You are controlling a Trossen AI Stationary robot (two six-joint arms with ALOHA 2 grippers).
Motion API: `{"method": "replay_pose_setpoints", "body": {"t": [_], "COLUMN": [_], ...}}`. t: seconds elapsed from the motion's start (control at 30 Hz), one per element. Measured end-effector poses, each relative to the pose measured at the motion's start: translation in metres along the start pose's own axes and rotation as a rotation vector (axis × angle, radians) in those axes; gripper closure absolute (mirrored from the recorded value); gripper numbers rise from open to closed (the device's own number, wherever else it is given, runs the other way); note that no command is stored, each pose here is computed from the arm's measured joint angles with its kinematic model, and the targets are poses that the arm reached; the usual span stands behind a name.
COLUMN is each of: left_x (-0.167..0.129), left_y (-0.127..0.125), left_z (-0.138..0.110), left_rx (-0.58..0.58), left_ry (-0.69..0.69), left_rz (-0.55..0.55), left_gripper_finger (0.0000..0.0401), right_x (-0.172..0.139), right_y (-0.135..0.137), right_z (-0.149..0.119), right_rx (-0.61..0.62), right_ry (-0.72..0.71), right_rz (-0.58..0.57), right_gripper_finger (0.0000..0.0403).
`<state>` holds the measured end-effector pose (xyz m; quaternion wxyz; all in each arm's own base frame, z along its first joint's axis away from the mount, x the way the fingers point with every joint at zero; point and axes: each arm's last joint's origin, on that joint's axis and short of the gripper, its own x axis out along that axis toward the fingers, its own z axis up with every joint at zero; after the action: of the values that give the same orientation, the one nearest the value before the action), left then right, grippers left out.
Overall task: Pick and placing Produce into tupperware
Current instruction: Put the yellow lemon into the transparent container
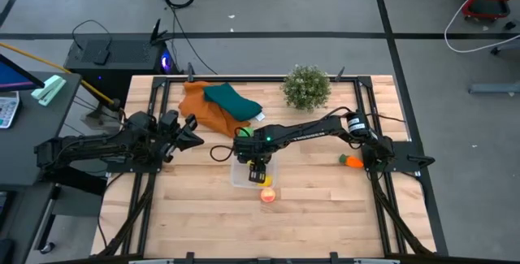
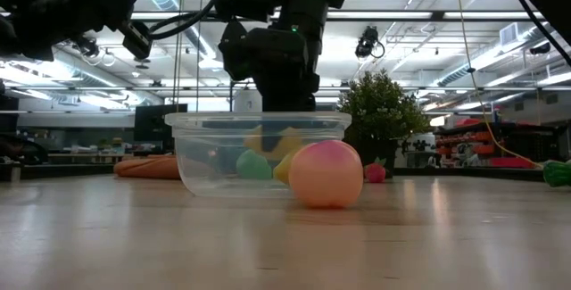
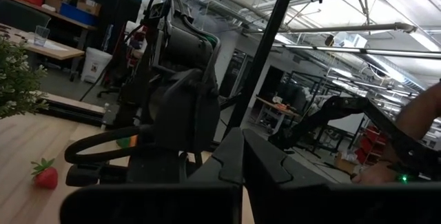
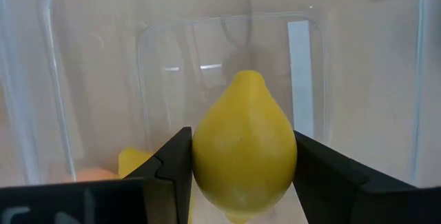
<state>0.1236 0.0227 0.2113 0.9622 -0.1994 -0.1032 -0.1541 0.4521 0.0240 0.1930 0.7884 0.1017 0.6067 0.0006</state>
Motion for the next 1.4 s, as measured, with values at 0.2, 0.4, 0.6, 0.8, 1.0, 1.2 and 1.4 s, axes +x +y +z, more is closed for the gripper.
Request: {"method": "replay_pose_setpoints", "body": {"t": [0.2, 0.4, 0.6, 0.8, 1.0, 1.2, 1.4], "left_x": [0.000, 0.000, 0.000, 0.000, 0.000, 0.000, 0.000], "left_y": [0.000, 0.000, 0.000, 0.000, 0.000, 0.000, 0.000], "left_z": [0.000, 0.000, 0.000, 0.000, 0.000, 0.000, 0.000], "left_rx": [0.000, 0.000, 0.000, 0.000, -0.001, -0.001, 0.000], "left_ry": [0.000, 0.000, 0.001, 0.001, 0.001, 0.001, 0.001], "left_rz": [0.000, 0.000, 0.000, 0.000, 0.000, 0.001, 0.001], "left_gripper_finger": [0.0382, 0.0389, 0.0382, 0.0388, 0.0390, 0.0382, 0.0390], "right_x": [0.000, 0.012, 0.026, 0.025, 0.025, 0.025, 0.020], "right_y": [0.000, -0.003, -0.001, -0.001, 0.001, 0.001, 0.002], "right_z": [0.000, -0.007, -0.018, -0.015, -0.016, -0.016, -0.016], "right_rx": [-0.010, 0.000, 0.016, 0.025, 0.025, 0.049, 0.047], "right_ry": [-0.004, 0.025, 0.060, 0.033, 0.035, 0.037, 0.037], "right_rz": [-0.001, -0.005, -0.008, -0.001, 0.002, 0.007, 0.008], "right_gripper_finger": [0.0245, 0.0245, 0.0245, 0.0242, 0.0217, 0.0189, 0.0189]}}
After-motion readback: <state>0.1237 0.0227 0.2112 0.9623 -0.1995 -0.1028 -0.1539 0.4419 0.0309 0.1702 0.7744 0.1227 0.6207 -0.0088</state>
